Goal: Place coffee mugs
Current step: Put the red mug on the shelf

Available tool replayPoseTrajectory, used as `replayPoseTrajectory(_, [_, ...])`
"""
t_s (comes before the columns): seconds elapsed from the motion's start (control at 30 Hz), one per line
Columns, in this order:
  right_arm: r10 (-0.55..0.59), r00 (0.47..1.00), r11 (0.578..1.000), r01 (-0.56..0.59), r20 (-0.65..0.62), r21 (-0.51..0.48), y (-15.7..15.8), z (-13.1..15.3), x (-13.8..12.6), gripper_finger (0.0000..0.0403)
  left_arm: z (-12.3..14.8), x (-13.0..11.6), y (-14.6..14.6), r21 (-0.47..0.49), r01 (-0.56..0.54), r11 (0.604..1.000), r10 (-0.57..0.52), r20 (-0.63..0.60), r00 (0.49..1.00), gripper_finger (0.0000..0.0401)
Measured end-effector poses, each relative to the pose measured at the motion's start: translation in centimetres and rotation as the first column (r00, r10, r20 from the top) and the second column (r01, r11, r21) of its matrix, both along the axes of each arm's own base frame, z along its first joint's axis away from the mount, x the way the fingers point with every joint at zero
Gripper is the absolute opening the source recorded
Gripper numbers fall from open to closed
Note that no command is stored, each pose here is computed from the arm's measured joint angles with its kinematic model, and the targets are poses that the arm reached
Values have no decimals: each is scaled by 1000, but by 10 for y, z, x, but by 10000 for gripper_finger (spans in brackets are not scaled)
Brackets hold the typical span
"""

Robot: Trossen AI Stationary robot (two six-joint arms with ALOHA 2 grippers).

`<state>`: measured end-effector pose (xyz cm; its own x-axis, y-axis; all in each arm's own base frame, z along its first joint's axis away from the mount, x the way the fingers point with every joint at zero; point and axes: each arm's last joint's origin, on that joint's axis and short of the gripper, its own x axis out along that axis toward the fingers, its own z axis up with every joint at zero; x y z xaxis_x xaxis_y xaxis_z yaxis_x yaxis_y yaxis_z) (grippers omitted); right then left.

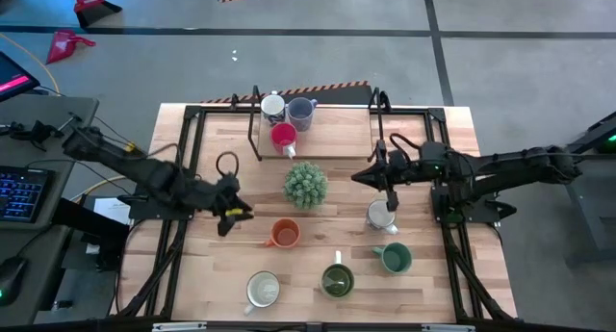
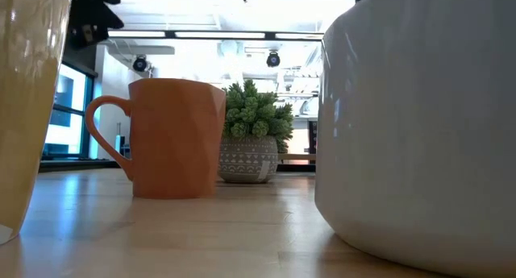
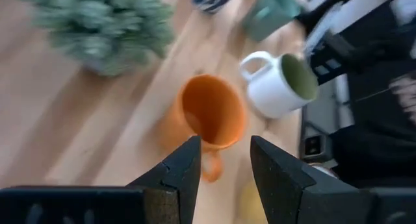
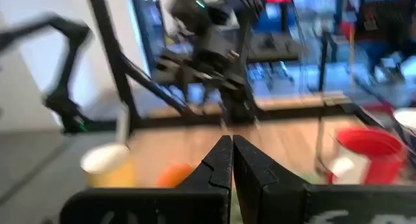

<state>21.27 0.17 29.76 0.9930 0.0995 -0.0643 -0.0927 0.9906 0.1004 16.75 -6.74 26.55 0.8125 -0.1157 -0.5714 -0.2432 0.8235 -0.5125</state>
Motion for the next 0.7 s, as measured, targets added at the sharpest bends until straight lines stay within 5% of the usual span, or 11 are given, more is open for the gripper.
replayPoseTrajectory(0.17, [-139, 976, 990, 130, -166, -62, -18, 24, 20, 0, -14, 5, -12, 10, 12, 1000, -13, 111, 994, 121])
replayPoseTrajectory(0.37, [-313, 864, 946, 320, -394, -49, -50, 22, 52, 0, -16, 5, -19, 32, 50, 998, -53, 112, 992, 121])
replayPoseTrajectory(0.7, [-346, 796, 927, 371, -496, -52, -79, -16, 128, 0, -12, 5, -23, 65, 92, 994, -101, 152, 983, 121])
